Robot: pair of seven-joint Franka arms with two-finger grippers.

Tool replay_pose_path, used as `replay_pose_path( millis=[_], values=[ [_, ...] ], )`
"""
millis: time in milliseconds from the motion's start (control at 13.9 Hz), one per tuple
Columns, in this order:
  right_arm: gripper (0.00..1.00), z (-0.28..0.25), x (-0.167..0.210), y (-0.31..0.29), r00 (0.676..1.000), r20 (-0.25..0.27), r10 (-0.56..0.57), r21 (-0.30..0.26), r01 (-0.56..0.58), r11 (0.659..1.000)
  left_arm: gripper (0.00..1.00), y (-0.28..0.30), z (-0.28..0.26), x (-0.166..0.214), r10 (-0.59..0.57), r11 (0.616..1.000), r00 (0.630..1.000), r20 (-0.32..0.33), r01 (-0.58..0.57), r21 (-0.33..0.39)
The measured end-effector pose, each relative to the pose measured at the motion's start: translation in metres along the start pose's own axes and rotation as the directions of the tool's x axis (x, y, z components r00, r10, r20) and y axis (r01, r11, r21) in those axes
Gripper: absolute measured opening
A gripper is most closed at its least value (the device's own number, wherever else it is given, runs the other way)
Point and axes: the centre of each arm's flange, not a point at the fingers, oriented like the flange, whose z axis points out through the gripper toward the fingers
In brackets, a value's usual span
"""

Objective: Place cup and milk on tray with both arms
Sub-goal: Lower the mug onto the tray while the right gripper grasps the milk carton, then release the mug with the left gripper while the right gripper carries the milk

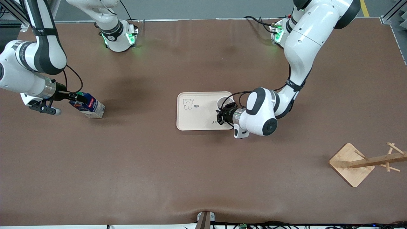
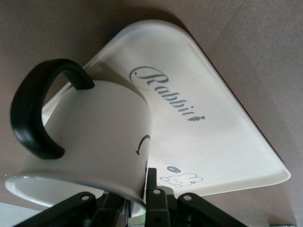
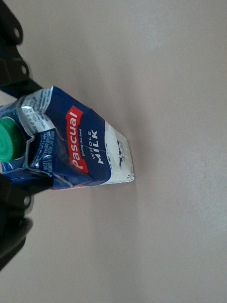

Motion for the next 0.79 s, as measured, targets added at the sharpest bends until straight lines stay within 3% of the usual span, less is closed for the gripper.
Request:
replay_pose_path(
  millis=[288, 504, 647, 791],
  values=[
    [0.57, -0.031, 0.005, -0.003, 0.999, -0.023, -0.028, 0.005, 0.028, 1.0, 0.52, 0.0, 0.001, 0.006, -0.006, 1.0, 1.0, -0.004, 0.006, 0.002],
    [0.55, -0.105, 0.005, -0.015, 0.997, 0.061, -0.051, 0.015, 0.05, 0.999, 0.81, 0.011, -0.017, -0.003, 0.017, 0.999, 1.0, -0.013, -0.017, -0.036],
    [0.45, -0.137, 0.003, -0.037, 0.994, 0.06, -0.089, 0.027, 0.087, 0.996, 1.0, 0.021, -0.042, -0.016, 0.038, 0.996, 0.999, -0.026, -0.04, -0.077],
    [0.45, -0.144, 0.001, -0.072, 0.988, 0.054, -0.143, 0.051, 0.14, 0.989, 1.0, 0.025, -0.072, -0.031, 0.062, 0.993, 0.997, -0.045, -0.066, -0.1]
  ],
)
